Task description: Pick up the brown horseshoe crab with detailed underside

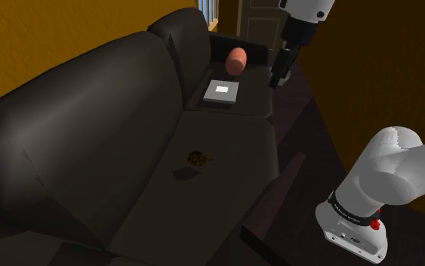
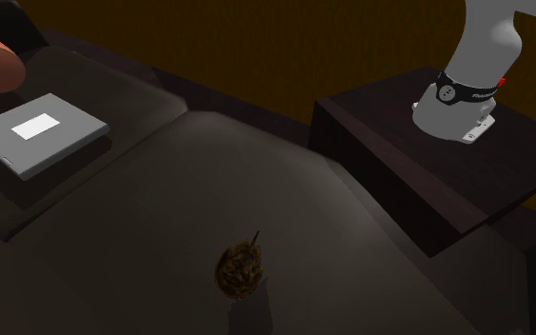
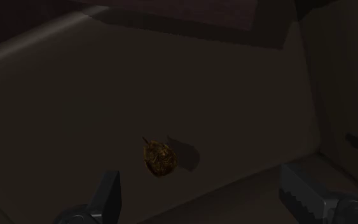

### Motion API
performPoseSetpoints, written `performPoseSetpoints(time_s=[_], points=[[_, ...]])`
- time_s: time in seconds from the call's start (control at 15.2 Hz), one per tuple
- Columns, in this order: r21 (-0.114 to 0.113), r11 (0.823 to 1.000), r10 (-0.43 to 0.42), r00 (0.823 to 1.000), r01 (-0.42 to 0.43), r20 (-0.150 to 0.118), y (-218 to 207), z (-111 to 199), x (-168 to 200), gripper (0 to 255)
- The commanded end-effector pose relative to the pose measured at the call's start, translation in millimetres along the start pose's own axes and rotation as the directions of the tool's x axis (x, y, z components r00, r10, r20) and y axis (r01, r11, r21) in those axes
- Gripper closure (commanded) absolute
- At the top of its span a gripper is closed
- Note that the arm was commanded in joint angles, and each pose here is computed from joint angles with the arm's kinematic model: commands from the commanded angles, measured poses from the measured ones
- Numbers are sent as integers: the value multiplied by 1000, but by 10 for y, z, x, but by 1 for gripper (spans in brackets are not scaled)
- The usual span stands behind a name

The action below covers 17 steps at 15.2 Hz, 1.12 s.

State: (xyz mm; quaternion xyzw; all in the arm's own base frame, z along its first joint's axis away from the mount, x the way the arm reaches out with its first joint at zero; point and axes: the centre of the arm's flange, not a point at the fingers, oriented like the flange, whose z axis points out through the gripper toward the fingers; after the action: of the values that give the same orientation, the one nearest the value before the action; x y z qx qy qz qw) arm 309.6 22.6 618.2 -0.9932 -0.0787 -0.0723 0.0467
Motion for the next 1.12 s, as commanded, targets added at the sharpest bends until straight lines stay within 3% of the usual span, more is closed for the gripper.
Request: performPoseSetpoints(time_s=[0.0, 1.06], points=[[0, 1000, 0, 1000, 0, 0, 0, 0, 0, 0], [-94, 987, -127, 991, 132, 52, -10, 1975, 819, 0]])
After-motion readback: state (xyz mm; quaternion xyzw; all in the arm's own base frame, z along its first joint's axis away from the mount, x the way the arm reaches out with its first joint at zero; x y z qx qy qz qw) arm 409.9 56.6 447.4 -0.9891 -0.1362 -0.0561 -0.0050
